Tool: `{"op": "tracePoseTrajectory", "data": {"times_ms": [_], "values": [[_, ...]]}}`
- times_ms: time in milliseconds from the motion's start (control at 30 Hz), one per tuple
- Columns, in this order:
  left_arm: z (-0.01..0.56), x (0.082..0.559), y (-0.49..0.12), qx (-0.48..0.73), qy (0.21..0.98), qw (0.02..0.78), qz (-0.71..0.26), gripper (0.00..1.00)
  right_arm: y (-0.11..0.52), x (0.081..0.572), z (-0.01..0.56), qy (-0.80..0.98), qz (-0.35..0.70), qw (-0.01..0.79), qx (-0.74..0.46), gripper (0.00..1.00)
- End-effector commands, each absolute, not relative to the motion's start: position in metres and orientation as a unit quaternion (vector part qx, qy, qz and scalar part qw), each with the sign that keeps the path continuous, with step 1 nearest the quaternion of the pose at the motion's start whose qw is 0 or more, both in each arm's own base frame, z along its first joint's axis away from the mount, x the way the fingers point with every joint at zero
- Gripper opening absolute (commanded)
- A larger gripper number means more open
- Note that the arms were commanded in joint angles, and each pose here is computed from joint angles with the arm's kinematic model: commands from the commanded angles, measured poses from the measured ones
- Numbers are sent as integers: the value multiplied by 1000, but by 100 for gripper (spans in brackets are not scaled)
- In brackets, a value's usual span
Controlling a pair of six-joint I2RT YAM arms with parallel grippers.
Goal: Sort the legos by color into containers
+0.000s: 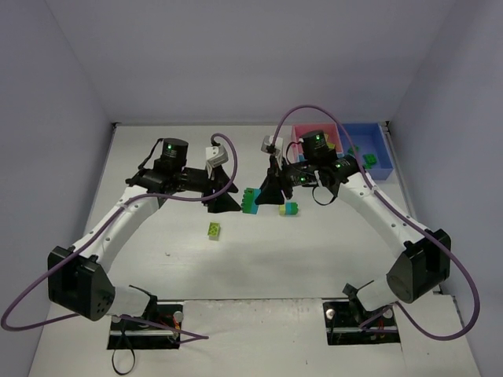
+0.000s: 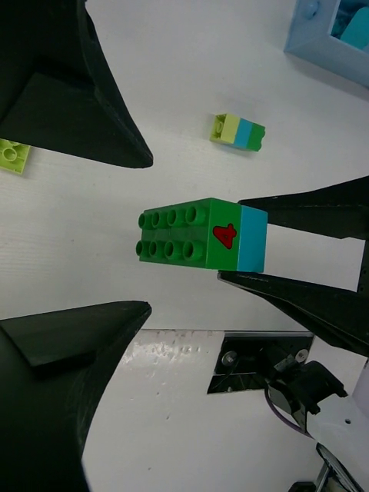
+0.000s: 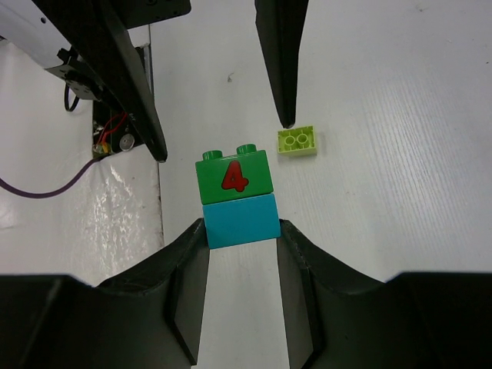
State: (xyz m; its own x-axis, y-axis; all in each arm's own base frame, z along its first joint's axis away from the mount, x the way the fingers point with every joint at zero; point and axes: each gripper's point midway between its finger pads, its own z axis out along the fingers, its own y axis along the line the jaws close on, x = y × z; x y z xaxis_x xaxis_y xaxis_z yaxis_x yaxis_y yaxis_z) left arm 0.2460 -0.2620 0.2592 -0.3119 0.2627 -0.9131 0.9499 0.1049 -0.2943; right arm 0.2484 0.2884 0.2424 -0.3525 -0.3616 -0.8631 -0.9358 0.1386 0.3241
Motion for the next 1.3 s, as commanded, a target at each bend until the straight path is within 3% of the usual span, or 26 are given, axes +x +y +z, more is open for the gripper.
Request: {"op": "tracePoseTrajectory", "data": {"times_ms": [0, 500, 600, 733, 833, 867, 933, 1267], "values": [[288, 236, -267, 484, 606, 389, -497, 63, 300, 245, 272, 643, 471, 341, -498, 0], [283, 240, -283, 477, 608, 372, -514, 62, 309, 237, 272, 636, 480, 330, -506, 0], [281, 240, -283, 477, 609, 368, -516, 58, 309, 237, 271, 636, 483, 327, -506, 0], [283, 242, -285, 476, 609, 367, -518, 50, 312, 236, 270, 634, 485, 323, -508, 0], [287, 243, -286, 475, 608, 367, -520, 32, 312, 238, 265, 637, 483, 321, -509, 0], [288, 244, -286, 475, 607, 368, -520, 15, 312, 238, 262, 639, 481, 320, -508, 0], [287, 244, -286, 477, 606, 371, -517, 2, 310, 239, 255, 646, 476, 317, -506, 0], [272, 254, -268, 473, 616, 369, -511, 0, 267, 252, 233, 698, 427, 340, -464, 0]]}}
